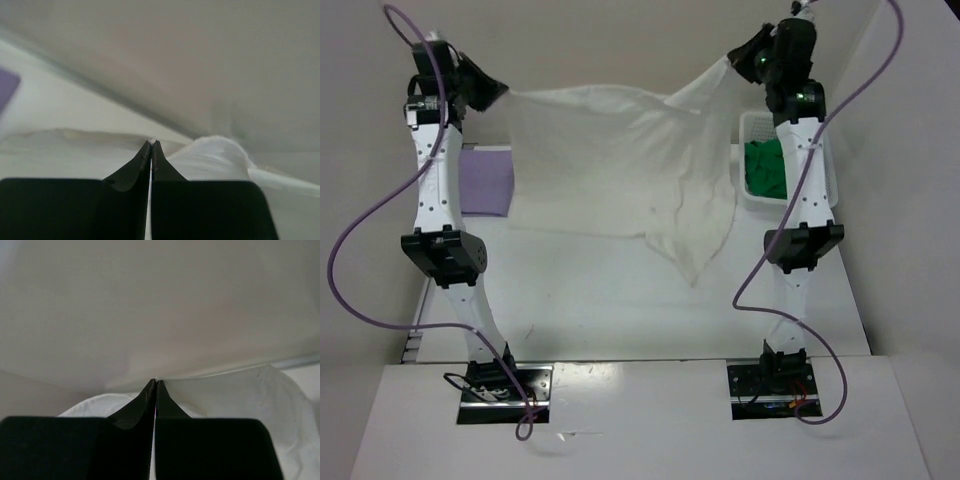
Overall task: Fold and stack the t-shirts
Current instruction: Flatten out the tshirt
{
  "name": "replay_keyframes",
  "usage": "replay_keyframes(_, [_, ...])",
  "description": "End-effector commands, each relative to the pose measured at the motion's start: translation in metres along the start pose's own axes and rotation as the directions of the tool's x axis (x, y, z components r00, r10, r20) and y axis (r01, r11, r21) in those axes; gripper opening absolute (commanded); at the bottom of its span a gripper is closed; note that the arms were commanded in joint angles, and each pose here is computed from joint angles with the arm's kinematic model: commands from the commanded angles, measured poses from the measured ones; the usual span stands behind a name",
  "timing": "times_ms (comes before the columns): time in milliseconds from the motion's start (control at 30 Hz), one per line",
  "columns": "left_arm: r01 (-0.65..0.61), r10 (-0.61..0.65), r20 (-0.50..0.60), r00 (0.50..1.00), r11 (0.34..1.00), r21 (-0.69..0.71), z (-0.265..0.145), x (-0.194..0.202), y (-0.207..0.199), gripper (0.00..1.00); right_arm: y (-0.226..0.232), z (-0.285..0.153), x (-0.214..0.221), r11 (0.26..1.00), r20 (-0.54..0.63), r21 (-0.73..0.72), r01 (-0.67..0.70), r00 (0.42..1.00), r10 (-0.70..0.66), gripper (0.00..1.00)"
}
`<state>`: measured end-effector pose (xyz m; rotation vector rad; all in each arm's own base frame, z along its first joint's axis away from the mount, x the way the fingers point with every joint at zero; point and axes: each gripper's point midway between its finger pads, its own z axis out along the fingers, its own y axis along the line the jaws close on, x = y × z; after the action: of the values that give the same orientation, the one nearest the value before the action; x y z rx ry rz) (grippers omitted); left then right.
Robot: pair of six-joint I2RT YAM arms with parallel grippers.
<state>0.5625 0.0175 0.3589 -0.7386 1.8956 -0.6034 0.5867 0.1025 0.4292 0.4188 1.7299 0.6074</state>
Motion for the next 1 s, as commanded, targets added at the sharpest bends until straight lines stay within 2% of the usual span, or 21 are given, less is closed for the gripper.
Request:
replay_keyframes(0, [-0.062, 0.015, 0.221, 0.975, 0.976, 0.209, -0.079, -0.077, -0.077, 0.00, 0.121, -0.148, -0.157, 0.924, 0.414, -0.375, 0.073, 0.905, 0.097, 0.00])
replay_keyframes(67, [-0.061, -0.001, 0.243, 0.970, 0.967, 0.248, -0.092, -0.090, -0.082, 0.00, 0.122, -0.173, -0.173, 0.914, 0.432, -0.398, 0.079, 0.895, 0.110, 0.00])
replay_keyframes(200, [-0.044, -0.018, 0.258, 0.966, 0.971, 0.235, -0.092, -0.102, -0.069, 0.00, 0.097, -0.159, -0.165, 0.940, 0.388, -0.336, 0.053, 0.918, 0.087, 0.00])
replay_keyframes(233, [-0.050, -0.009, 0.276, 0.961, 0.977, 0.206, -0.089, -0.107, -0.060, 0.00, 0.080, -0.142, -0.149, 0.958, 0.335, -0.284, 0.038, 0.940, 0.062, 0.00])
replay_keyframes(300, [-0.030, -0.010, 0.233, 0.972, 0.985, 0.167, -0.077, -0.096, -0.045, 0.00, 0.070, -0.140, -0.134, 0.969, 0.285, -0.245, 0.037, 0.958, 0.036, 0.00])
replay_keyframes(333, [-0.045, 0.011, 0.221, 0.975, 0.988, 0.148, -0.071, -0.092, -0.038, 0.00, 0.050, -0.123, -0.112, 0.982, 0.215, -0.188, 0.020, 0.976, 0.021, 0.00])
replay_keyframes(367, [-0.052, 0.023, 0.229, 0.973, 0.992, 0.119, -0.072, -0.092, -0.032, 0.00, 0.050, -0.141, -0.109, 0.983, 0.212, -0.173, 0.055, 0.977, -0.017, 0.00])
replay_keyframes(400, [-0.056, 0.043, 0.186, 0.982, 0.996, 0.069, -0.063, -0.075, -0.018, 0.00, 0.009, -0.117, -0.067, 0.997, 0.108, -0.072, 0.019, 0.994, -0.011, 0.00])
replay_keyframes(433, [-0.051, 0.045, 0.171, 0.984, 0.998, 0.035, -0.060, -0.067, -0.005, 0.00, 0.005, -0.121, -0.064, 0.996, 0.136, -0.076, 0.038, 0.990, -0.027, 0.00])
replay_keyframes(467, [-0.086, 0.063, 0.232, 0.971, 0.992, 0.091, -0.080, -0.072, -0.025, 0.00, 0.010, -0.152, -0.066, 0.995, 0.172, -0.079, 0.054, 0.984, -0.040, 0.00])
replay_keyframes(500, [-0.081, 0.061, 0.211, 0.976, 0.993, 0.089, -0.075, -0.058, -0.014, 0.00, -0.033, -0.138, -0.020, 0.999, 0.071, 0.021, 0.037, 0.997, -0.039, 0.00])
replay_keyframes(533, [-0.012, 0.012, 0.106, 0.994, 1.000, 0.001, -0.049, -0.014, 0.040, 0.00, -0.047, -0.140, 0.001, 0.998, 0.028, 0.049, 0.043, 0.999, -0.044, 0.00])
replay_keyframes(567, [-0.020, 0.018, 0.125, 0.992, 1.000, 0.017, -0.063, -0.009, 0.038, 0.00, -0.063, -0.142, 0.022, 0.996, -0.018, 0.079, 0.046, 0.999, -0.045, 0.00])
replay_keyframes(600, [-0.009, 0.012, 0.105, 0.994, 1.000, -0.029, -0.061, 0.002, 0.059, 0.00, -0.092, -0.151, 0.066, 0.991, -0.095, 0.128, 0.047, 0.995, -0.035, 0.00])
replay_keyframes(633, [-0.004, 0.009, 0.078, 0.997, 0.998, -0.062, -0.060, 0.014, 0.077, 0.00, -0.103, -0.156, 0.088, 0.989, -0.132, 0.141, 0.047, 0.991, -0.028, 0.00])
replay_keyframes(667, [0.010, -0.009, 0.005, 1.000, 0.992, -0.122, -0.060, 0.048, 0.105, 0.00, -0.115, -0.163, 0.110, 0.987, -0.174, 0.158, 0.043, 0.985, -0.015, 0.00])
replay_keyframes(700, [0.009, -0.011, -0.016, 1.000, 0.987, -0.159, -0.064, 0.062, 0.123, 0.00, -0.134, -0.175, 0.144, 0.981, -0.237, 0.188, 0.039, 0.972, 0.007, 0.00])
replay_keyframes(767, [0.017, -0.040, -0.085, 0.996, 0.967, -0.253, -0.079, 0.109, 0.162, 0.00, -0.149, -0.191, 0.184, 0.973, -0.328, 0.225, 0.046, 0.944, 0.031, 0.00])
replay_keyframes(867, [0.006, -0.050, -0.120, 0.992, 0.940, -0.342, -0.106, 0.146, 0.197, 0.00, -0.180, -0.227, 0.248, 0.950, -0.449, 0.313, 0.003, 0.882, 0.145, 0.00])
replay_keyframes(900, [0.021, -0.093, -0.168, 0.981, 0.922, -0.386, -0.113, 0.173, 0.220, 0.00, -0.179, -0.238, 0.255, 0.948, -0.460, 0.317, -0.012, 0.872, 0.165, 0.00])
replay_keyframes(967, [0.010, -0.100, -0.199, 0.975, 0.911, -0.412, -0.130, 0.192, 0.231, 0.00, -0.178, -0.256, 0.280, 0.944, -0.519, 0.327, -0.047, 0.826, 0.221, 0.00])
